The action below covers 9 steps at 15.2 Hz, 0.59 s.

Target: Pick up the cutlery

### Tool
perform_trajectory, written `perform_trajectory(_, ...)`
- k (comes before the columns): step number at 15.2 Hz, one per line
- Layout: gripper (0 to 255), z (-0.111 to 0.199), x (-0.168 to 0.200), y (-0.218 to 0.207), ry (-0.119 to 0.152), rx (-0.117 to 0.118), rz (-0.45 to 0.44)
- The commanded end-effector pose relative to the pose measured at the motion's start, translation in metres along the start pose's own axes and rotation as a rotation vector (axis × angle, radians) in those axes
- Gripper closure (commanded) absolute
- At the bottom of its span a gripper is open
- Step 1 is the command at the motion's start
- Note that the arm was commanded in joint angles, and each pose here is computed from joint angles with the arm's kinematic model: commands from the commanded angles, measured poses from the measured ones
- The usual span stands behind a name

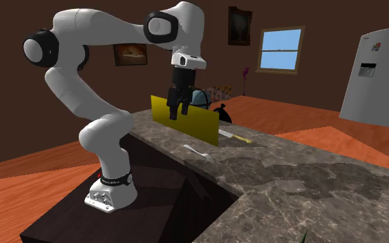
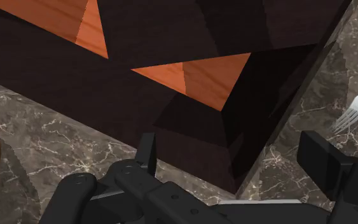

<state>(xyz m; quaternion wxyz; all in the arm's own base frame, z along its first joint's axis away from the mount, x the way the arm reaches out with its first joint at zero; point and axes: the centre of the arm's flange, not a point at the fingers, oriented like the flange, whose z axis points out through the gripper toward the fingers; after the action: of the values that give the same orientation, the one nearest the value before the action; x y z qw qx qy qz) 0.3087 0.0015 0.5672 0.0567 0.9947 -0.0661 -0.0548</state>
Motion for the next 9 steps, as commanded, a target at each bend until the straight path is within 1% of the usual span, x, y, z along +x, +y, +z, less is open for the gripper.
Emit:
perform_trajectory(1,0,0.000,0.000,0.000,0.000,0.000,0.000)
perform_trajectory(9,0,0.066,-0.008,-0.073,-0.020,0.055,0.114)
